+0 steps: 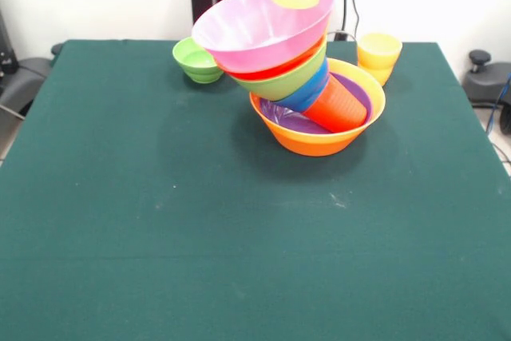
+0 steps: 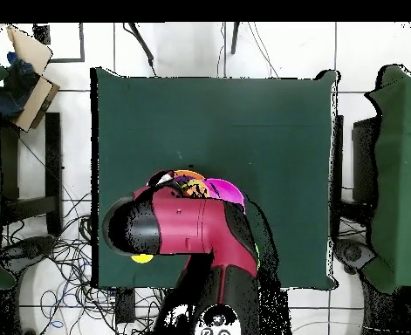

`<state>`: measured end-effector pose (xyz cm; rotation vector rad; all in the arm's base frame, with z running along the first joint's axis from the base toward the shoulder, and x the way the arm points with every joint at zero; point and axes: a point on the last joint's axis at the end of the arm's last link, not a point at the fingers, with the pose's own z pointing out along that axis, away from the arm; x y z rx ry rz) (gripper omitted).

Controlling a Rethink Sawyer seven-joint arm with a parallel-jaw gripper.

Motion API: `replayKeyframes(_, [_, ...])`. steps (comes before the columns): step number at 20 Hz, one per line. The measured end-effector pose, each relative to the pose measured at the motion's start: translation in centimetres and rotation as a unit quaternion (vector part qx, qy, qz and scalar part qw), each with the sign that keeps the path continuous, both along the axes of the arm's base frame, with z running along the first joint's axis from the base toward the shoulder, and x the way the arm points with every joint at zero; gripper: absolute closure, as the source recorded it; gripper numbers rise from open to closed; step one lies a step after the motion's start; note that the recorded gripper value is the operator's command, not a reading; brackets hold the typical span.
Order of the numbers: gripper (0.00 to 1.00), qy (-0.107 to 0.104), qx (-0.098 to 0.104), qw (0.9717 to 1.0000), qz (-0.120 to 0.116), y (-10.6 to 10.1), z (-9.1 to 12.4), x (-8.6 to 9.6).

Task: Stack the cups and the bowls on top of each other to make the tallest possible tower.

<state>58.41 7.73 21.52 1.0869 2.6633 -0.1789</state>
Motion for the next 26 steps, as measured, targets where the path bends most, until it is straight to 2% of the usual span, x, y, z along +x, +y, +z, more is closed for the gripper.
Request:
replayKeyframes(5, [1.00, -0.007, -0.009, 0.9999, 0.013, -0.3, -0.3, 0.0])
replayKeyframes(14, [1.00, -0.006, -0.016, 0.9997, 0.015, -1.6, -0.8, -0.4])
replayKeyframes(21, [1.00, 0.009, -0.007, 0.9999, 0.010, -2.1, -1.8, -1.4])
replayKeyframes(25, [1.00, 0.026, 0.003, 0.9996, 0.008, -2.0, -2.8, -2.6])
replayKeyframes(26, [0.00, 0.033, 0.008, 0.9994, 0.008, -1.8, -3.3, -3.1])
